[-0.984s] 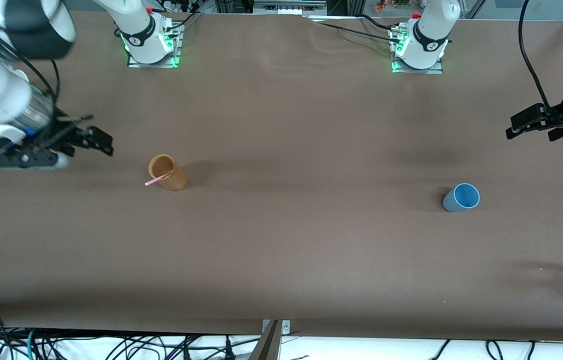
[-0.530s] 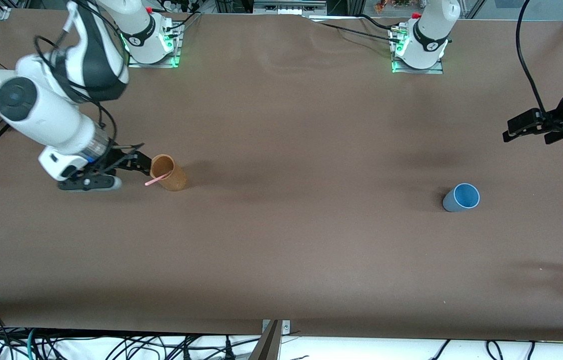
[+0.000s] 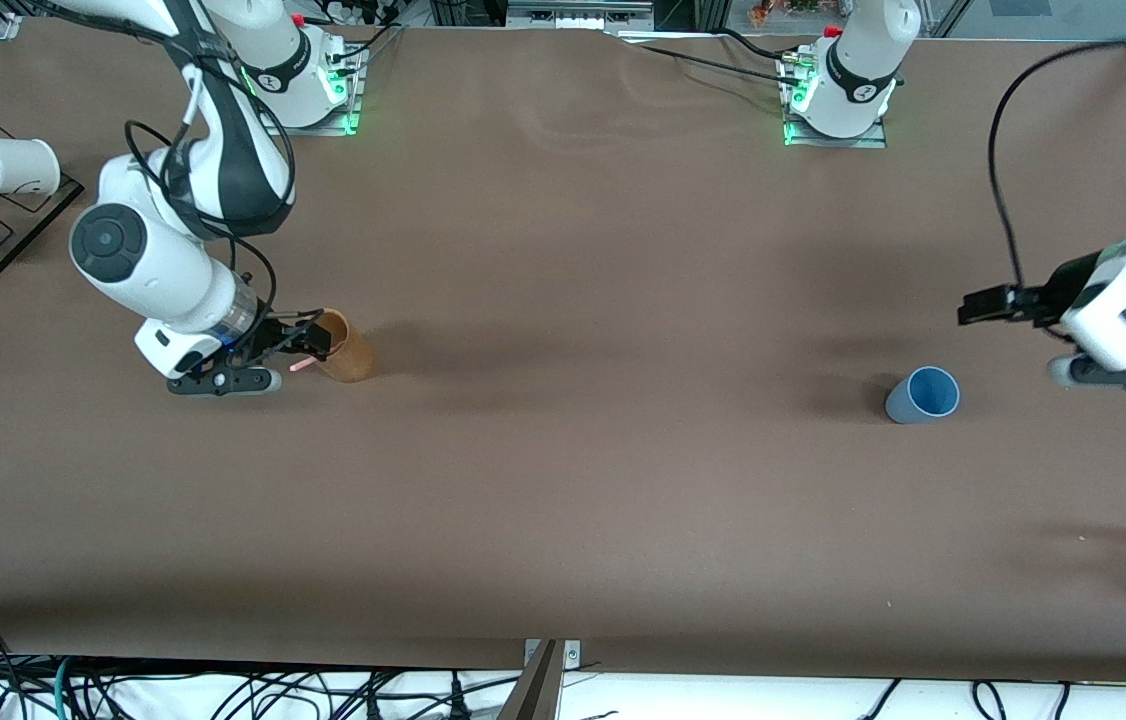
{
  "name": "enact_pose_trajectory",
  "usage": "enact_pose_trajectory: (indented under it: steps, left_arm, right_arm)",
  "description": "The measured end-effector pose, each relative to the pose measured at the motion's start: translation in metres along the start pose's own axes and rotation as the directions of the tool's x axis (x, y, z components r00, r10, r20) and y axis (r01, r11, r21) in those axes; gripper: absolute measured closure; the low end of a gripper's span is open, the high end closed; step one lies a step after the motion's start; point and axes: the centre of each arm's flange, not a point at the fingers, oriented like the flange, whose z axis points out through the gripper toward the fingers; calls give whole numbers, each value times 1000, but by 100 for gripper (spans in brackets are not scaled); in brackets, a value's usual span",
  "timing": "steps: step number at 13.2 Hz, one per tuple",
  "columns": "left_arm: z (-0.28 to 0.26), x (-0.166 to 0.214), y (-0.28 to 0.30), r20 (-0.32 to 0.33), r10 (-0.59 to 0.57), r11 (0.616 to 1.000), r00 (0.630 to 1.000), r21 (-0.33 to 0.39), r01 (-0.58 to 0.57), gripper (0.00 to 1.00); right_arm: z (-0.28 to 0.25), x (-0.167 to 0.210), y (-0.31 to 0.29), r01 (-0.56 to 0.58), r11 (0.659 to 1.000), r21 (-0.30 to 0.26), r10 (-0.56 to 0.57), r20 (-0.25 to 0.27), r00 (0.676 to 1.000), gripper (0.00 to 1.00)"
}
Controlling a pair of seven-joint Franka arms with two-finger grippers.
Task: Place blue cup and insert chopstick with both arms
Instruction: 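Grasp the pink chopstick with the right gripper while the left gripper reaches the blue cup, then pull the chopstick out with the right gripper while the left gripper grasps the cup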
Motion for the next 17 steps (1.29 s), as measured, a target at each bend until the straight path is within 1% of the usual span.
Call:
enact_pose_trajectory:
  steps: [2, 4, 5, 6, 7, 8, 9, 10, 11, 12, 13, 14, 15, 16, 17]
  left_arm:
    - [35, 26, -3, -4, -6, 1000, 1000, 4, 6, 0]
    - [66, 46, -5, -1, -9, 1000, 1000, 7, 9, 0]
    - [80, 51, -5, -5, -9, 1000, 1000, 9, 9, 0]
    - [94, 54, -4, -12, -8, 1000, 1000, 11, 8, 0]
    - [109, 56, -4, -19, -8, 1000, 1000, 13, 8, 0]
    - [124, 55, -4, -23, -9, 1000, 1000, 14, 9, 0]
    - [138, 55, -6, -27, -11, 1000, 1000, 15, 12, 0]
    - [150, 53, -8, -32, -12, 1000, 999, 21, 13, 0]
    - [161, 51, -10, -38, -9, 999, 999, 33, 10, 0]
    - [170, 49, -12, -47, -4, 999, 999, 48, 6, 0]
    - [177, 46, -13, -57, 1, 998, 998, 59, 2, 0]
    - [183, 42, -13, -60, 4, 998, 998, 62, -1, 0]
    - [187, 36, -12, -57, 8, 998, 998, 63, -4, 0]
    - [190, 31, -10, -51, 11, 998, 999, 63, -8, 0]
    - [193, 28, -8, -48, 14, 998, 999, 63, -11, 0]
  right_arm:
    - [8, 2, 0, 0, 1000, -1, 0, -1, 1000, 4]
    - [9, 2, -2, 2, 1000, -1, -2, -3, 1000, 24]
    - [9, 2, -3, 3, 1000, 0, -3, -5, 1000, 24]
    - [9, 2, -4, 5, 1000, 0, -5, -6, 1000, 33]
    - [9, 1, -6, -4, 1000, 0, 4, -6, 1000, 39]
    - [10, 1, -9, -13, 1000, 0, 13, -5, 1000, 40]
    - [10, 0, -15, -19, 1000, 0, 19, -5, 1000, 45]
    - [10, -1, -20, -18, 1000, 0, 18, -4, 1000, 46]
    - [11, -2, -23, -18, 1000, 0, 18, -4, 1000, 52]
    - [11, -2, -25, -16, 1000, 0, 16, -4, 1000, 52]
    - [11, -2, -25, -17, 1000, 0, 17, -4, 1000, 59]
    - [11, -2, -24, -17, 1000, 0, 17, -4, 1000, 69]
    - [11, -2, -24, -18, 1000, 0, 18, -4, 1000, 70]
    - [11, -2, -24, -18, 1000, 0, 18, -4, 1000, 75]
    - [11, -2, -23, -19, 1000, 0, 19, -5, 1000, 76]
